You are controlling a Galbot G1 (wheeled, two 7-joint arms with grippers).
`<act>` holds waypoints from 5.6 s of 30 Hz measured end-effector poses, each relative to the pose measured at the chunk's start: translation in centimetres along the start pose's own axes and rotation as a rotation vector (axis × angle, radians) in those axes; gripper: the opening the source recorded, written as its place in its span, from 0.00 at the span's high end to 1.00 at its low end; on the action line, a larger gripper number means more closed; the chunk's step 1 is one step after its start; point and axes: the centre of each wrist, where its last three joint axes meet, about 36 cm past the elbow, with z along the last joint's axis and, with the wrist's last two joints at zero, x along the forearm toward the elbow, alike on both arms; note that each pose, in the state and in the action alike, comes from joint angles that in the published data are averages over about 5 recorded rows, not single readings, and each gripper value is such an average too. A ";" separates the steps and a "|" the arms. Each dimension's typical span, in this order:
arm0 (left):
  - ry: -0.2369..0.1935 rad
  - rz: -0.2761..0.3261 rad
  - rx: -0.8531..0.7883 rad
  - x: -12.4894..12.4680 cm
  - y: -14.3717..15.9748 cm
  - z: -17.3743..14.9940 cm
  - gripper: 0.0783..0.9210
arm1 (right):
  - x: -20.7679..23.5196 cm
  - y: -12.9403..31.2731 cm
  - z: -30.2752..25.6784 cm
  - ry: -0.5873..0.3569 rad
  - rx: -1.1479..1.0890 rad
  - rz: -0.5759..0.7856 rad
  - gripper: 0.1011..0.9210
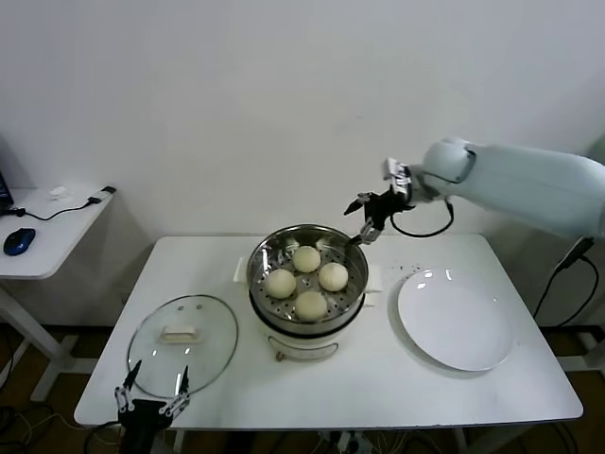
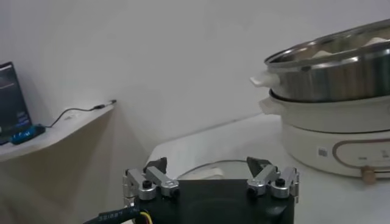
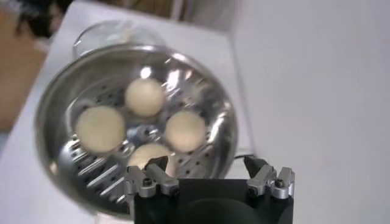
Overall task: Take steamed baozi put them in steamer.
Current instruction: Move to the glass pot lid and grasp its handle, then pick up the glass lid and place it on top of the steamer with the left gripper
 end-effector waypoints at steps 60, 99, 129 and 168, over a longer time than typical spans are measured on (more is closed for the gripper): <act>-0.029 -0.041 -1.374 -11.8 0.0 5.5 0.12 | -0.5 32.3 26.6 -0.341 -0.716 1.007 0.12; -0.008 -0.101 -1.309 -18.5 0.2 7.1 0.79 | -1.2 36.2 29.1 -0.272 -0.709 1.031 0.12; -0.132 -0.339 -1.307 -11.7 5.0 -8.0 0.91 | -1.2 34.5 30.3 -0.245 -0.681 1.060 0.12; -0.151 -0.173 -1.209 -17.2 -22.4 -23.0 0.91 | -2.3 33.6 32.2 -0.212 -0.663 1.080 0.12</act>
